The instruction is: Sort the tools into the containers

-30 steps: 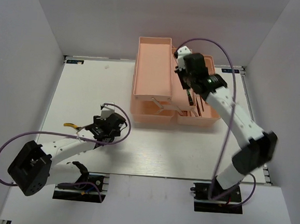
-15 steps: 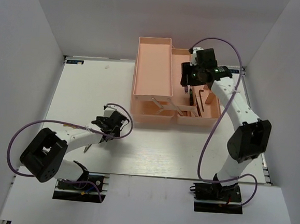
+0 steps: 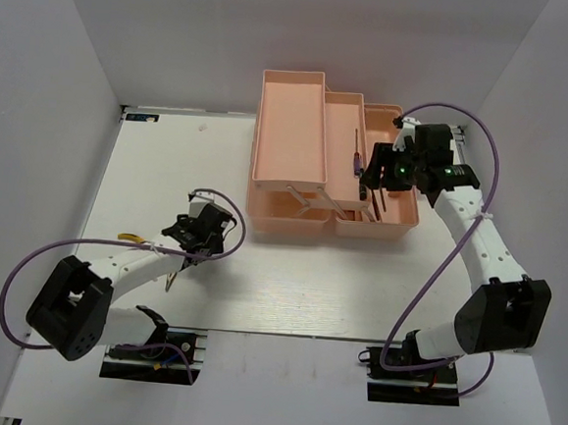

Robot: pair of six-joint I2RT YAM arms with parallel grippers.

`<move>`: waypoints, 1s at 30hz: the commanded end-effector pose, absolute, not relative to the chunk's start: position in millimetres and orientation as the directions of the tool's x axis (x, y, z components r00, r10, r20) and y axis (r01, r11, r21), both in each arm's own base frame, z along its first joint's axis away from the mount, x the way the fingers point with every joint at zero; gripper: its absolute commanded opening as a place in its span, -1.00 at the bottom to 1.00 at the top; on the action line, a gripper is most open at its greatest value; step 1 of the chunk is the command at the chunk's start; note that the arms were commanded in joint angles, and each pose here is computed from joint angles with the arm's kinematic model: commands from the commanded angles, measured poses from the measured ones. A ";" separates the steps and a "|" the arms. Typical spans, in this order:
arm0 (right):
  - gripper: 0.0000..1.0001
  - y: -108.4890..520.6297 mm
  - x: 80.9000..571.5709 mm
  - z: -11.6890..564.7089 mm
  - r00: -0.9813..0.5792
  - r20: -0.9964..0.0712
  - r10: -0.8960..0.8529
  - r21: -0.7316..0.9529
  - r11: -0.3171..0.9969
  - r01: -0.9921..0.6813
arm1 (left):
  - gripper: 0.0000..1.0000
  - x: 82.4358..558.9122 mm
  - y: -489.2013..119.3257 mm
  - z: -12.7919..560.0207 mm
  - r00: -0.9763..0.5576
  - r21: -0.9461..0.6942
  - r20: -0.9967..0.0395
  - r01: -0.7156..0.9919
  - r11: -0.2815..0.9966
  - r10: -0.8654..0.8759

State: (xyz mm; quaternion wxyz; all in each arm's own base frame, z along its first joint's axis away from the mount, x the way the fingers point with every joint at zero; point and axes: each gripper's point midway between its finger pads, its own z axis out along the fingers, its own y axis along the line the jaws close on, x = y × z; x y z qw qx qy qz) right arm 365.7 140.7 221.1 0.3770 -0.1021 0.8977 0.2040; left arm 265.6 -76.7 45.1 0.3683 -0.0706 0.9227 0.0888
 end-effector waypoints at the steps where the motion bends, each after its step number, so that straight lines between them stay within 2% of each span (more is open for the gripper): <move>1: 0.28 147.3 362.5 236.4 -0.662 -0.749 0.005 0.345 0.856 -0.384 | 0.34 275.9 -82.8 65.5 -0.683 0.071 -0.726 -0.193 0.979 -0.082; 9: 0.28 142.3 345.0 239.8 -0.656 -0.754 0.030 0.388 0.827 -0.408 | 0.34 274.6 -60.3 48.9 -0.707 0.153 -0.700 -0.289 0.945 -0.103; 17: 0.28 132.7 326.2 228.8 -0.668 -0.743 0.048 0.413 0.818 -0.401 | 0.32 275.5 -47.1 39.2 -0.725 0.167 -0.674 -0.340 0.925 -0.145; 25: 0.28 126.3 320.5 243.2 -0.652 -0.753 0.089 0.439 0.806 -0.397 | -0.20 266.7 -63.8 10.7 -0.803 0.109 -0.573 -0.275 0.955 -0.166; 27: 0.28 126.5 317.7 243.5 -0.655 -0.750 0.091 0.448 0.799 -0.402 | -0.26 267.9 -66.9 10.6 -0.802 0.094 -0.572 -0.270 0.958 -0.170; 30: 0.28 127.8 311.7 248.0 -0.651 -0.754 0.088 0.455 0.785 -0.421 | -0.49 268.6 -74.5 9.8 -0.813 0.068 -0.561 -0.234 0.970 -0.156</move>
